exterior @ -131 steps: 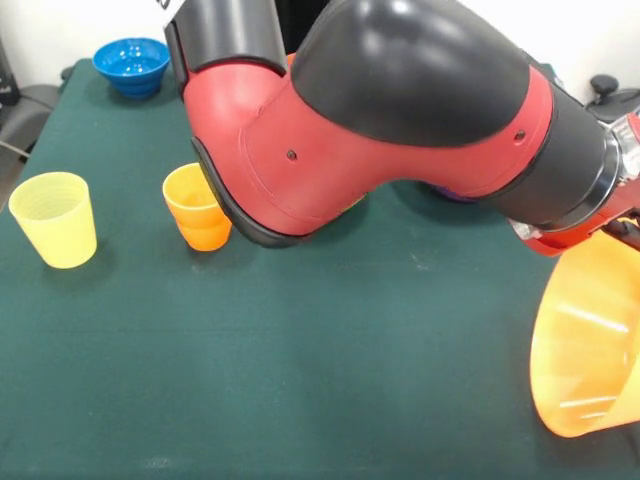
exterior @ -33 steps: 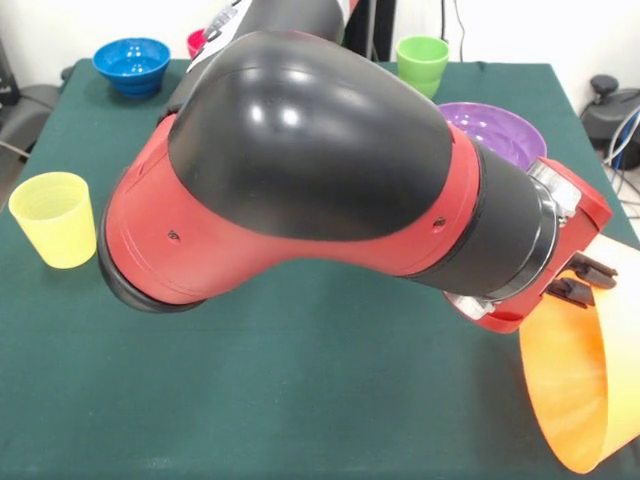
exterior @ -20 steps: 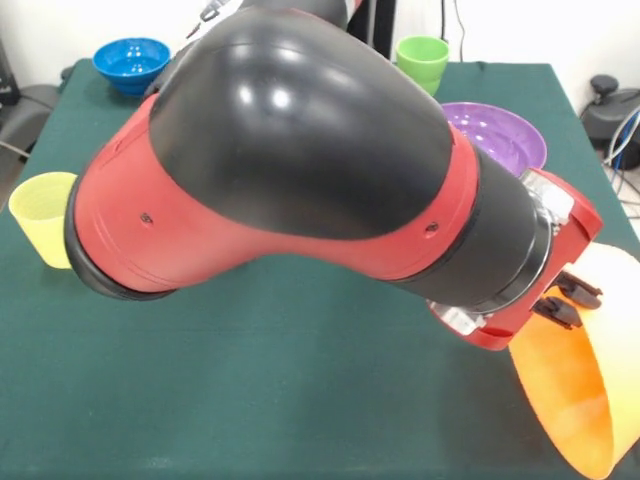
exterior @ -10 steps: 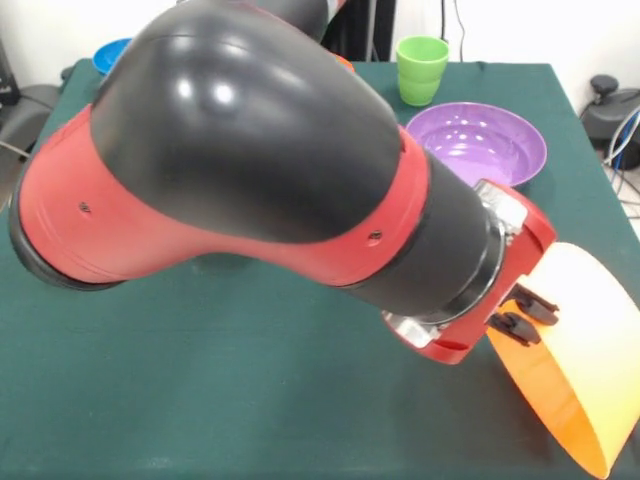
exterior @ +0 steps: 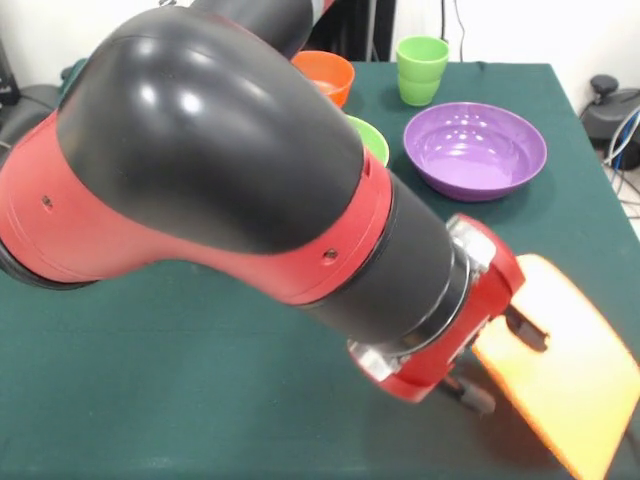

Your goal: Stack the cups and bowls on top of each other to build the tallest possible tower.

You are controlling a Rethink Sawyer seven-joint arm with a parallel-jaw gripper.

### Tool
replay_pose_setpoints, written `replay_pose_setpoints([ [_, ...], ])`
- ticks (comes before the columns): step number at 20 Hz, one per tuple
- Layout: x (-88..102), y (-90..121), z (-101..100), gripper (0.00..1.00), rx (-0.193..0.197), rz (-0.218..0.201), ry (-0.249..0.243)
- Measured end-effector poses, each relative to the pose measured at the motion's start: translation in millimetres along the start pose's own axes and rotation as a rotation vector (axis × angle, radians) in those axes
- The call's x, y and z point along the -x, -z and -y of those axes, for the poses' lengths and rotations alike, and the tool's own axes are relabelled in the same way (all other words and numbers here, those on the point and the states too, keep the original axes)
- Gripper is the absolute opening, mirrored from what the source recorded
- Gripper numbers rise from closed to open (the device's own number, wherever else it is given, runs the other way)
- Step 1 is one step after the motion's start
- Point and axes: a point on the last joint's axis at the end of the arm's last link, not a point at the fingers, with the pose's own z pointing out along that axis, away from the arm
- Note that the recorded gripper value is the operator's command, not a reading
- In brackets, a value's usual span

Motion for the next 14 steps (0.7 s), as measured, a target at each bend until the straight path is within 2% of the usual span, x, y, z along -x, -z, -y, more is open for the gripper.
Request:
replay_pose_setpoints([
  [1, 2.0, -0.9, 4.8, 1.0, -0.027, 0.022, -0.002],
  [5, 4.3, -3.7, 15.9, 1.0, -0.084, 0.06, -0.006],
  [6, 4.1, -5.3, 22.4, 1.0, -0.112, 0.077, -0.009],
  [14, 2.1, -1.8, 38.1, 1.0, -0.173, 0.135, -0.003],
])
